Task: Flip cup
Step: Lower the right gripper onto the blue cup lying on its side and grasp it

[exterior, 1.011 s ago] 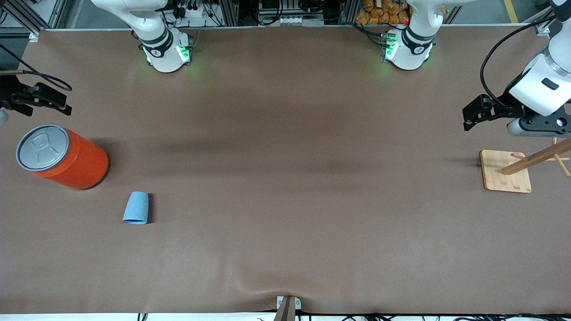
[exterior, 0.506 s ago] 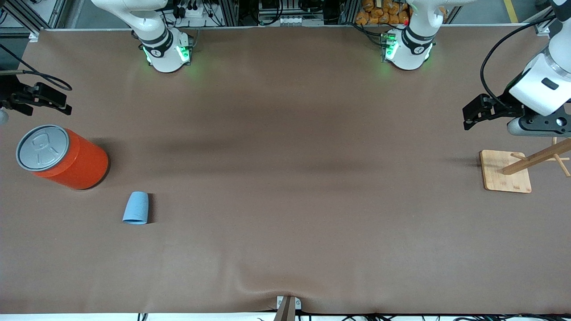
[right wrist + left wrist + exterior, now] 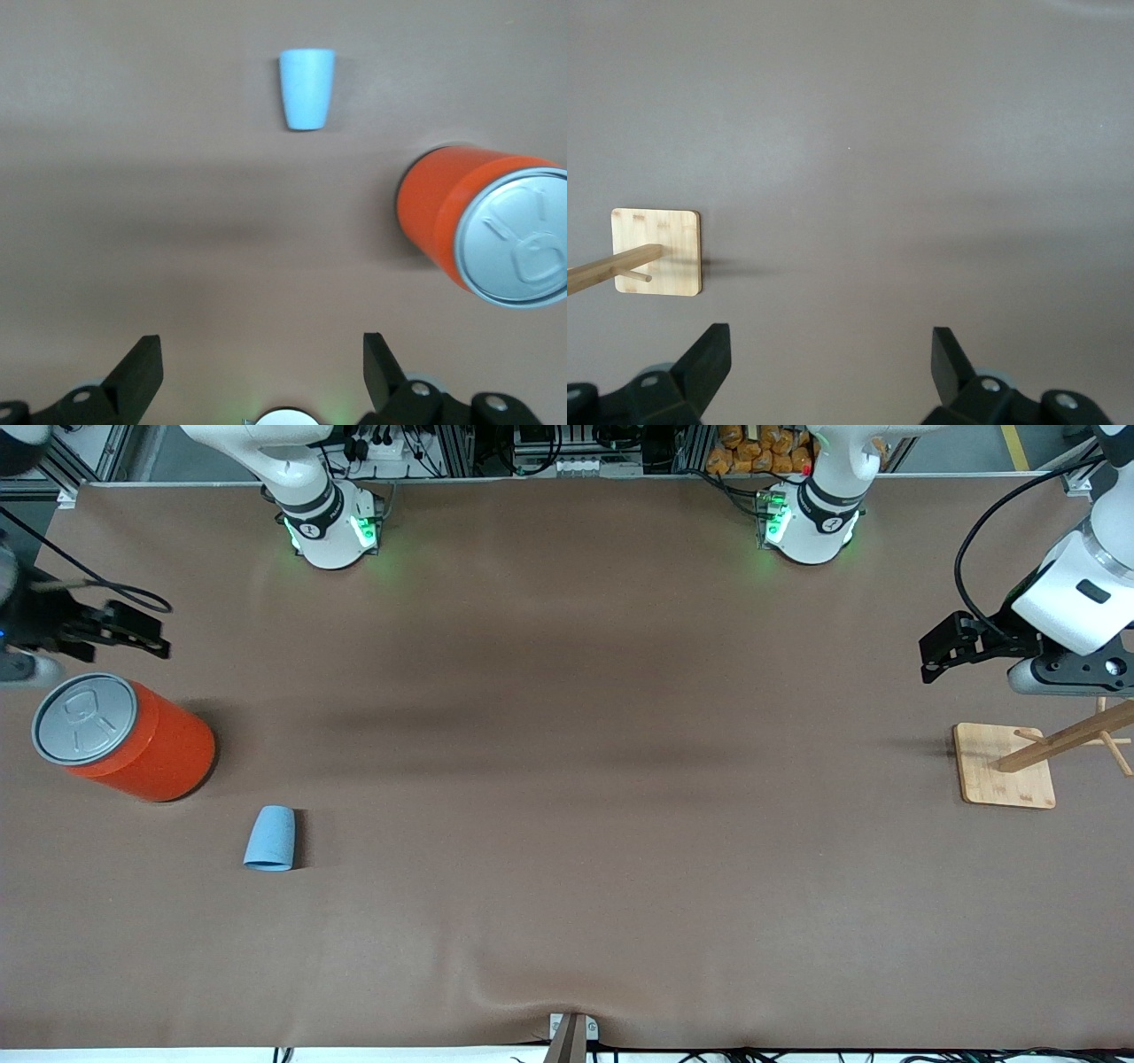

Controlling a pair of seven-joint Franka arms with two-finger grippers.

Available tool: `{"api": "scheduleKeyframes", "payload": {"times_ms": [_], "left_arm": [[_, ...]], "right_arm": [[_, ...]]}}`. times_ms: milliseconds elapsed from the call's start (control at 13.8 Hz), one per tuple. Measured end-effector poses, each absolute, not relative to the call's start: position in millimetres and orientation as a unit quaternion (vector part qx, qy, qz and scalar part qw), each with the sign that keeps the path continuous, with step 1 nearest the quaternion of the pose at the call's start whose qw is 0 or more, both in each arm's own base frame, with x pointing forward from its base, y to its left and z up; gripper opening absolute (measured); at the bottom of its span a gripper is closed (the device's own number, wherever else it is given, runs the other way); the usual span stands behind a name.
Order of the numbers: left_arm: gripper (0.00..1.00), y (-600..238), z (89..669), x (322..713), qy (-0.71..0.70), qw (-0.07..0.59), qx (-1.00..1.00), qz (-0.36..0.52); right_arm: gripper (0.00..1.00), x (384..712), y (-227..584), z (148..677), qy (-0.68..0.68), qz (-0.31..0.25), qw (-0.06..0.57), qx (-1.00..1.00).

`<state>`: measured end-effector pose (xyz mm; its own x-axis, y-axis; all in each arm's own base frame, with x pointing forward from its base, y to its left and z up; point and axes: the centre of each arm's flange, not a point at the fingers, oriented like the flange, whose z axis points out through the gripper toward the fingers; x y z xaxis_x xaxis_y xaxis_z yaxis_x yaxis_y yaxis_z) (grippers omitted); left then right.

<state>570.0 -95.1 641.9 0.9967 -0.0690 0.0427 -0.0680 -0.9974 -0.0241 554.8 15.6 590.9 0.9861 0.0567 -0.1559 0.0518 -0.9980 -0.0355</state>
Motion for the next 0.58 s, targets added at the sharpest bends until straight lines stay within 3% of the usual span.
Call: {"api": "scheduleKeyframes", "payload": {"times_ms": [578], "left_arm": [[1.00, -95, 643, 570, 0.034, 0.011, -0.999, -0.022]], "right_arm": [[1.00, 614, 33, 443, -0.036, 0.094, 0.015, -0.995]]}}
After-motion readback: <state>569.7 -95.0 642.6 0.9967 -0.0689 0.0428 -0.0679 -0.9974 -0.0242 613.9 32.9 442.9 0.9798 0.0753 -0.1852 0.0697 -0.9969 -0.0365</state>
